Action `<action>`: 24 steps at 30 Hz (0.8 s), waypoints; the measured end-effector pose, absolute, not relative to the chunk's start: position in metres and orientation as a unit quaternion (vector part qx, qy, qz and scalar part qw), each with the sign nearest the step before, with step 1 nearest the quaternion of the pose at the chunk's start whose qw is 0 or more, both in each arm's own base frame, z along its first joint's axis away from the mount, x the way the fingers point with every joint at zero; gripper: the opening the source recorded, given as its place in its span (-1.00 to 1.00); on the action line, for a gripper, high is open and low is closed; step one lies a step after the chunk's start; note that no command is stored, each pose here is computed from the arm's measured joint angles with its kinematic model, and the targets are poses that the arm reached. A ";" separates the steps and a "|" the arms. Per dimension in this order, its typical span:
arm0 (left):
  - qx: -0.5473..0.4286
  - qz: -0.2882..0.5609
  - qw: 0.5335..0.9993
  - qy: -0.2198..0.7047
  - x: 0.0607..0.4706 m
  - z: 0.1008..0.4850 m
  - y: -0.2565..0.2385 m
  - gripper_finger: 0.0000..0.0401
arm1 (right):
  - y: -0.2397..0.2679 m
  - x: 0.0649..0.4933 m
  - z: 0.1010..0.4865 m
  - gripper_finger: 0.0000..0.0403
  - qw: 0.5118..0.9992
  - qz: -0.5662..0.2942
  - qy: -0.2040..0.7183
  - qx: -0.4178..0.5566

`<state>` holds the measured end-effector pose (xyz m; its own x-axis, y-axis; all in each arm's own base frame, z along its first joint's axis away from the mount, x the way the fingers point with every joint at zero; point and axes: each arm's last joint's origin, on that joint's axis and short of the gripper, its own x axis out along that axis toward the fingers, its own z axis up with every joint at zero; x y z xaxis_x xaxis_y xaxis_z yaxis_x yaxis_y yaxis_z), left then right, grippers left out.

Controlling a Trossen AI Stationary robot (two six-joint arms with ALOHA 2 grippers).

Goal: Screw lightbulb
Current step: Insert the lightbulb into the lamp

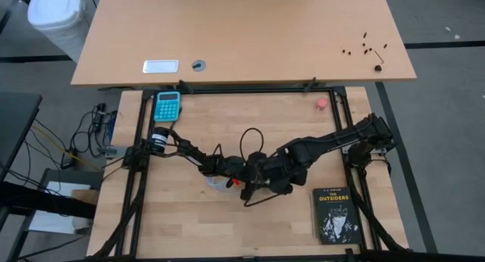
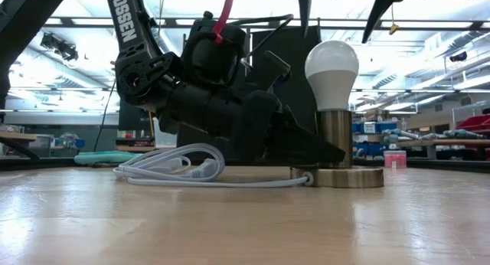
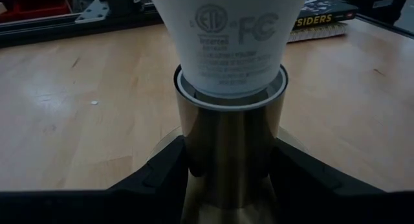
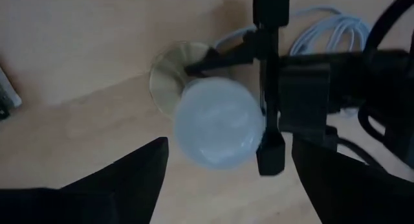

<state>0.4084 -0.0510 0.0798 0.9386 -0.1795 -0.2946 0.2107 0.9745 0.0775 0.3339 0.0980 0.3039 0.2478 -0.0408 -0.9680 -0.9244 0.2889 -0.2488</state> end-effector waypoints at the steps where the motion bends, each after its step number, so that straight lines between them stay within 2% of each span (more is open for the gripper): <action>1: 0.054 -0.099 0.983 0.145 0.408 0.080 -0.051 -0.03 | 0.097 0.334 0.304 0.71 0.627 0.352 0.502 -0.481; 11: 0.054 -0.099 0.983 0.147 0.408 0.079 -0.051 -0.03 | 0.099 0.336 0.299 0.93 0.602 0.384 0.487 -0.504; 24: 0.054 -0.099 0.983 0.148 0.408 0.079 -0.051 -0.03 | 0.094 0.340 0.278 0.92 0.607 0.391 0.481 -0.497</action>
